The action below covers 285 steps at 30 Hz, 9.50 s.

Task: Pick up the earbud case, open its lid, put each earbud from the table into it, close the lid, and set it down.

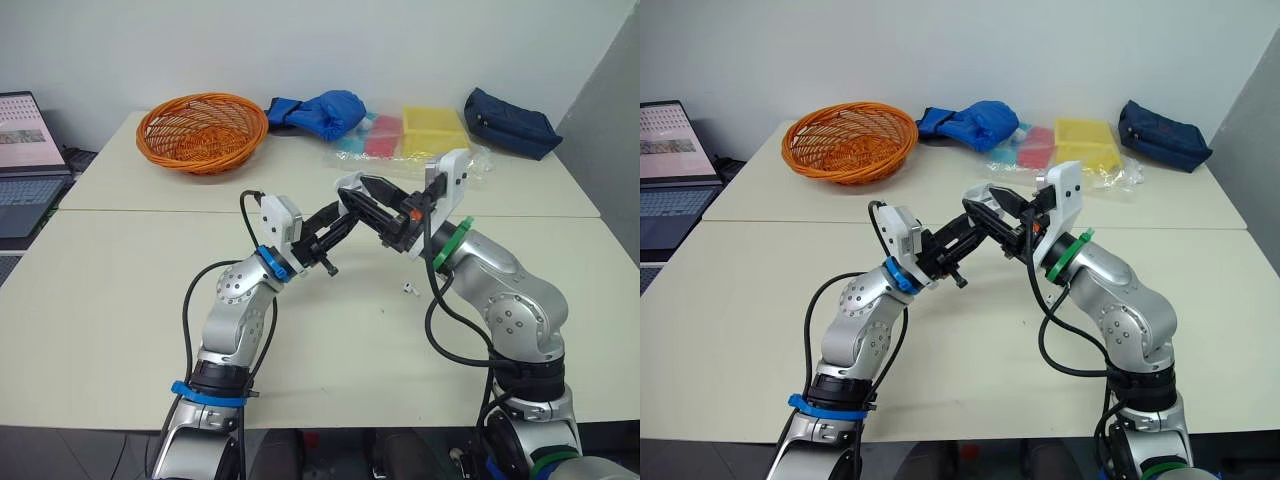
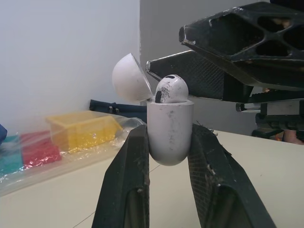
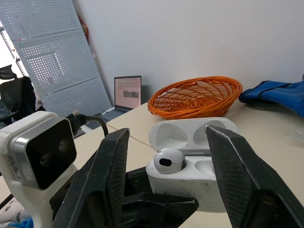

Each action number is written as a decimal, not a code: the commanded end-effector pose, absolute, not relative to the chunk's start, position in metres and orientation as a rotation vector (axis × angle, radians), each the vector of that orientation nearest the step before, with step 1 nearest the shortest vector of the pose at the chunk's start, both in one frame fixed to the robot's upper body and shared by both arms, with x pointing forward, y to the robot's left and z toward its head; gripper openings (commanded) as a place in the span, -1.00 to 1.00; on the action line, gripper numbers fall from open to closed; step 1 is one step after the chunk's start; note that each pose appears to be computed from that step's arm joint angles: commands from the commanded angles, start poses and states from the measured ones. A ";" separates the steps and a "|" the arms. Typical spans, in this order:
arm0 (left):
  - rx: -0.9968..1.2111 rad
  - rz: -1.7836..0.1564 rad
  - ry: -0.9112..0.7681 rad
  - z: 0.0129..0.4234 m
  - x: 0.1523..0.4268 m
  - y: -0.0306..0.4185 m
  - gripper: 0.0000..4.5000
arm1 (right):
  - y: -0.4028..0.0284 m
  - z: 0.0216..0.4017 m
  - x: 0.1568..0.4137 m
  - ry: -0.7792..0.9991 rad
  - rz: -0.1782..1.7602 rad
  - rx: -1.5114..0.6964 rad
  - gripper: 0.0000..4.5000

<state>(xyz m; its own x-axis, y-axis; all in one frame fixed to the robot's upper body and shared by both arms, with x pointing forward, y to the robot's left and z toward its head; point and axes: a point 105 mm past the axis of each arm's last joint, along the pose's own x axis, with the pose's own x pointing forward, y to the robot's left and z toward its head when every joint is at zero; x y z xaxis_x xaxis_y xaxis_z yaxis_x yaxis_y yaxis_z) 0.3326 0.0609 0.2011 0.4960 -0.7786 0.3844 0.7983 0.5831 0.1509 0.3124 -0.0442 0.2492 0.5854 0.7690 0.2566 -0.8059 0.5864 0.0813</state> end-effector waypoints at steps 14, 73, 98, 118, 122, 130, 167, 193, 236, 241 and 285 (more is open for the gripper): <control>0.017 -0.933 -0.484 0.213 0.332 0.082 -0.67 | -0.134 0.171 0.315 0.257 0.854 -0.295 0.17; 0.015 -0.919 -0.465 0.206 0.321 0.082 -0.67 | -0.347 0.085 0.242 1.080 0.870 -0.893 -0.82; 0.004 -0.915 -0.446 0.206 0.317 0.080 -0.67 | -0.353 0.079 0.240 1.076 0.846 -0.838 0.09; 0.010 -0.908 -0.451 0.209 0.321 0.081 -0.67 | -0.349 0.073 0.237 1.119 0.794 -0.707 -0.15; 0.015 -0.910 -0.450 0.210 0.322 0.081 -0.67 | -0.350 0.073 0.236 1.118 0.797 -0.713 -0.73; 0.015 -0.912 -0.456 0.210 0.323 0.080 -0.67 | -0.319 0.091 0.252 0.977 0.876 -0.686 -0.82; -0.086 -1.067 -0.470 0.216 0.319 0.052 -0.67 | -0.066 0.269 0.309 -0.262 0.882 -0.065 -0.82; -0.067 -1.048 -0.477 0.216 0.320 0.057 -0.67 | -0.076 0.276 0.301 -0.275 0.952 0.016 0.41; -0.011 -1.136 -0.440 0.209 0.319 0.045 -0.67 | -0.082 0.272 0.325 0.060 1.117 -0.236 -0.99; -0.018 -1.137 -0.440 0.212 0.319 0.043 -0.67 | -0.077 0.266 0.319 -0.034 1.079 -0.348 -0.99; -0.479 -0.680 0.786 0.100 0.338 0.129 0.50 | -0.129 0.146 0.294 -0.095 1.162 -0.482 1.00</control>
